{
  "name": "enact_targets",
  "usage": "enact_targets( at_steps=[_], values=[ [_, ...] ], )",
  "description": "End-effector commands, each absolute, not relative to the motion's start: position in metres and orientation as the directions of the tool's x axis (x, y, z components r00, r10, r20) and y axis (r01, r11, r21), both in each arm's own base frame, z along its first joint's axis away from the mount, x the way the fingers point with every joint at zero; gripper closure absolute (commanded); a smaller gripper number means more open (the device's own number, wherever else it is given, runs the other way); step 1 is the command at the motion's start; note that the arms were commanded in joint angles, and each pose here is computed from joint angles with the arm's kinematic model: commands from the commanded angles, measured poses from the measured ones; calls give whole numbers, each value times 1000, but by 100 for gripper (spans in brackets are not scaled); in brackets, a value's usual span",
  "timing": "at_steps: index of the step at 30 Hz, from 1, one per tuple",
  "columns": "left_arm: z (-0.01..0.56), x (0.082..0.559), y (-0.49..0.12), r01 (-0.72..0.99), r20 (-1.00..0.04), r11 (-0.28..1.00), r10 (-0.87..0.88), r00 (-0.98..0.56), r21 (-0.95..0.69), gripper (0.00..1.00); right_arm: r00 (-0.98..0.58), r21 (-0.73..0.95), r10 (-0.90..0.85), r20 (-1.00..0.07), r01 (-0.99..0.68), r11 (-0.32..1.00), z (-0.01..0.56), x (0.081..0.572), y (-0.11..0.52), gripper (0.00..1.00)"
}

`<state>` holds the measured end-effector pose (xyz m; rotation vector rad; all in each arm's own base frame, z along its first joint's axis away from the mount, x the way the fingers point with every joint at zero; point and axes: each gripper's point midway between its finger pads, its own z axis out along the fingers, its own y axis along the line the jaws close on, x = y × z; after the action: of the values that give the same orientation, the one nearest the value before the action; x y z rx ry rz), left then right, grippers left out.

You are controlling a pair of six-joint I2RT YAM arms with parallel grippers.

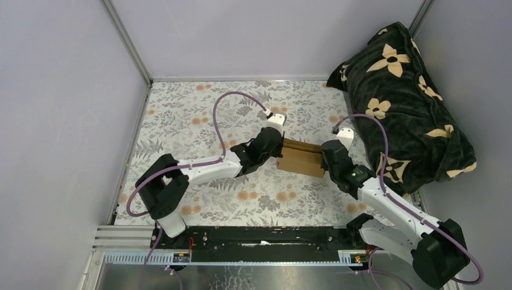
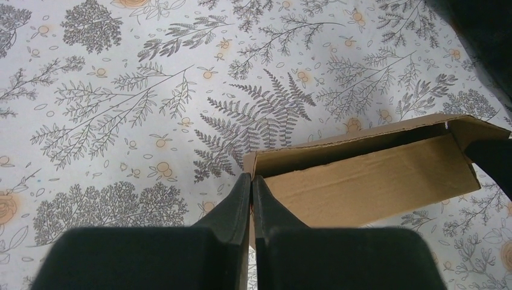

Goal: Fold the paper box
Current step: Close the paper box at the center of the board.

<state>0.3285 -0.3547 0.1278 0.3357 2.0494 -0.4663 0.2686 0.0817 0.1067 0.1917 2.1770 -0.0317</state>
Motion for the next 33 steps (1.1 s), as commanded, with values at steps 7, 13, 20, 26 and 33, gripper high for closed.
enact_targets(
  at_steps=[7, 13, 20, 26, 33],
  values=[
    [150, 325, -368, 370, -860, 899, -15, -511, -235, 94, -585, 49, 123, -802, 140, 989, 105, 264, 88, 100],
    [146, 322, -371, 339, -838, 900, -49, -544, -273, 94, -586, 54, 128, -800, 142, 988, 104, 264, 90, 100],
    [135, 312, -377, 304, -814, 910, -59, -578, -282, 94, -590, 55, 128, -797, 140, 989, 101, 263, 92, 100],
    [129, 306, -378, 290, -810, 921, -44, -585, -260, 94, -589, 58, 132, -797, 142, 988, 101, 261, 92, 100],
    [124, 297, -373, 295, -818, 923, -36, -574, -247, 94, -588, 64, 140, -797, 148, 987, 99, 259, 91, 100]
  ],
)
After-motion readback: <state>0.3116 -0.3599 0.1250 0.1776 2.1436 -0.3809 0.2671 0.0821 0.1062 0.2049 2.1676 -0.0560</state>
